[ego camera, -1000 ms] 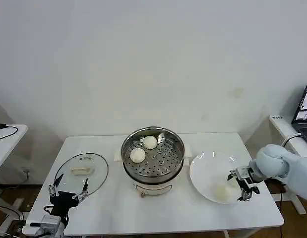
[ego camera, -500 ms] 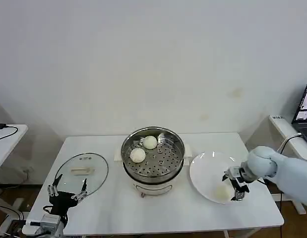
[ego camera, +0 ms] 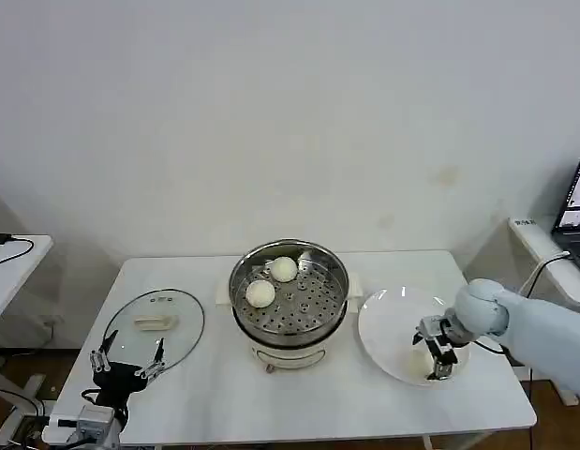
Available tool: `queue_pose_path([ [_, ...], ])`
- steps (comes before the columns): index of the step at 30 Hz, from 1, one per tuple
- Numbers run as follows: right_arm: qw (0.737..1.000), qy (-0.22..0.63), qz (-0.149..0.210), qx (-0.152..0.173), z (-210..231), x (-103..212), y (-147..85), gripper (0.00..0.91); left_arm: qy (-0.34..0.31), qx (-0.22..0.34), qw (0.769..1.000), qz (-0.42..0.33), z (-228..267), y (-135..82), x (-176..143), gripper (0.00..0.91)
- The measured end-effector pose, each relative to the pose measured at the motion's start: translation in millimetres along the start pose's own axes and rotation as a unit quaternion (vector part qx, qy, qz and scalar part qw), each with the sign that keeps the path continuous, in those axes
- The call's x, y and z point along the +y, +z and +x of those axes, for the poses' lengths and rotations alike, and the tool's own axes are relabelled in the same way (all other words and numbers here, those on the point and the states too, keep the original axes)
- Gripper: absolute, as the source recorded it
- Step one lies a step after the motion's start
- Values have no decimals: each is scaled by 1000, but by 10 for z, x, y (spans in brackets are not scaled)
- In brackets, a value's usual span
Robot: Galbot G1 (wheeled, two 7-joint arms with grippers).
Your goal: Take steamed baozi put them in steamer then cover it.
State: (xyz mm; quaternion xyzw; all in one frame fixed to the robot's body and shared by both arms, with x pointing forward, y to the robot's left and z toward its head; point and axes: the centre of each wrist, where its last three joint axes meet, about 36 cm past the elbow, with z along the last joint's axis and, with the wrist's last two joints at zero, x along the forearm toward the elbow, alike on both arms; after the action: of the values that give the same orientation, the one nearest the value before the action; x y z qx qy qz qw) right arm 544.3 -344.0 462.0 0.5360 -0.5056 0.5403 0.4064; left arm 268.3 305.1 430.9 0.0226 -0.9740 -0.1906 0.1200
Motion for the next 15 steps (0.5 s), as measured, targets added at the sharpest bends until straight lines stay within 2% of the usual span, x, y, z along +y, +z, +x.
queue_pose_path([
  [4, 1000, -1, -1, 0, -16, -11, -14, 766, 0, 0, 1000, 0, 3, -1, -2, 907],
  [11, 1000, -1, -2, 3, -32, -20, -16, 625, -1, -2, 1000, 2, 7, -16, -8, 907],
  [15, 1000, -1, -3, 4, -27, -17, -11, 595, -1, -2, 1000, 2, 12, -19, -11, 907],
])
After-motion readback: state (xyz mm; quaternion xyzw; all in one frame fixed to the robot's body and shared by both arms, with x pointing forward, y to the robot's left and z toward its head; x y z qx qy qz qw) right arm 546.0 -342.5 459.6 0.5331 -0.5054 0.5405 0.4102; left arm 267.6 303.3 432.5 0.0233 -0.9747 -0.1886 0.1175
